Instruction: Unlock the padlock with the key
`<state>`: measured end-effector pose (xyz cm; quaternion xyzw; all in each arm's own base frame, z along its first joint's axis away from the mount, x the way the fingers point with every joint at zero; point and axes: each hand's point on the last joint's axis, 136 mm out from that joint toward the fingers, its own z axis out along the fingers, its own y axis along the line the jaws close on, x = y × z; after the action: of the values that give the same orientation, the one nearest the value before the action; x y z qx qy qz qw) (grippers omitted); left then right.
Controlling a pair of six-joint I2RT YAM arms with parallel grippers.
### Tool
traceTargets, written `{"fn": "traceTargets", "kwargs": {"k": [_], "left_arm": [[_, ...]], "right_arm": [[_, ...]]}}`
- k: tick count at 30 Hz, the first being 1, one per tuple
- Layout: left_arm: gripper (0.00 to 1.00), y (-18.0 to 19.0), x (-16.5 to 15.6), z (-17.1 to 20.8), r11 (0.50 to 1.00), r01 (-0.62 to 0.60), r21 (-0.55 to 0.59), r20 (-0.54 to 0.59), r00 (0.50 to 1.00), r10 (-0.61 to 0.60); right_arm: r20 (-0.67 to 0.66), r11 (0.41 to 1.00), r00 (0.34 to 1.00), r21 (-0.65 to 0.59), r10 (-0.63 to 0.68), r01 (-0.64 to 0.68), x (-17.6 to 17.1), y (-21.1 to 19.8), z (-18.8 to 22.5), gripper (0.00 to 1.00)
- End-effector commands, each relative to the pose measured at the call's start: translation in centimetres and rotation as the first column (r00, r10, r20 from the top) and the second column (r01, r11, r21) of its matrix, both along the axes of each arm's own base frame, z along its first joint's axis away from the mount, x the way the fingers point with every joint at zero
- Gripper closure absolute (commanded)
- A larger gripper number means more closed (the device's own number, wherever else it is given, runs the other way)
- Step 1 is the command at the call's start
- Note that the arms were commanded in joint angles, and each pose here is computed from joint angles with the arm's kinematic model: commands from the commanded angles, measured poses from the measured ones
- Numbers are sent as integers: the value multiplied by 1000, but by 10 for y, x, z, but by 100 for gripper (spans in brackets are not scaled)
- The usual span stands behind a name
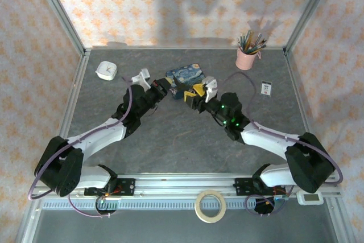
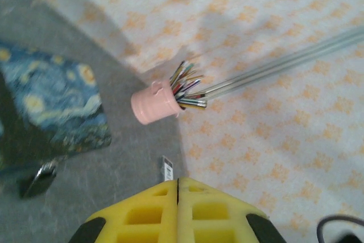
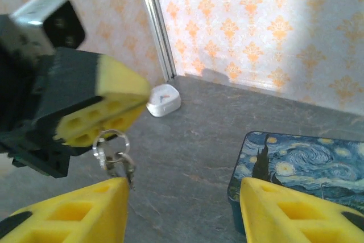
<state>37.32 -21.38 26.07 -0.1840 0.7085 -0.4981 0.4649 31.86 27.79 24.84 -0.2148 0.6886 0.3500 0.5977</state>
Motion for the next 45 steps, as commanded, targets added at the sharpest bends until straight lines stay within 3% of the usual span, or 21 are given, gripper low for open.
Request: {"fn": "traceTargets", "kwargs": {"k": [1, 7, 10, 15, 21, 26, 29, 40, 45], "left_arm": [[100, -1, -6, 35, 981, 9, 194, 240, 969, -56], [100, -9, -25, 64, 967, 30, 252, 448, 882, -144], [100, -11, -33, 72, 968, 51, 244, 492, 854, -169], [100, -24, -41, 72, 955, 108, 276, 497, 834, -238], [100, -19, -53, 71, 942, 74, 328, 513, 823, -244], [100, -22, -64, 73, 945, 114, 306, 543, 795, -272], [100, -25, -67, 75, 947, 140, 290, 555, 781, -285], [100, -27, -62, 74, 952, 145, 270, 551, 787, -277], [100, -26, -57, 66, 947, 127, 295, 529, 803, -273]], "right_arm": [[-101, 979, 984, 160, 145, -128, -15, 9, 26, 46], [-158, 902, 923, 323, 350, -287, -25, 22, 53, 46], [-187, 846, 863, 377, 469, -378, -31, 36, 57, 46], [-213, 790, 799, 425, 562, -442, -32, 49, 54, 46], [-212, 796, 801, 407, 559, -448, -30, 51, 46, 51], [-205, 763, 768, 424, 606, -489, -36, 54, 47, 63], [-202, 741, 749, 442, 631, -505, -39, 55, 48, 65], [-214, 700, 686, 416, 696, -580, -56, 63, 37, 63], [-234, 754, 723, 312, 650, -578, -56, 59, 27, 60]]}}
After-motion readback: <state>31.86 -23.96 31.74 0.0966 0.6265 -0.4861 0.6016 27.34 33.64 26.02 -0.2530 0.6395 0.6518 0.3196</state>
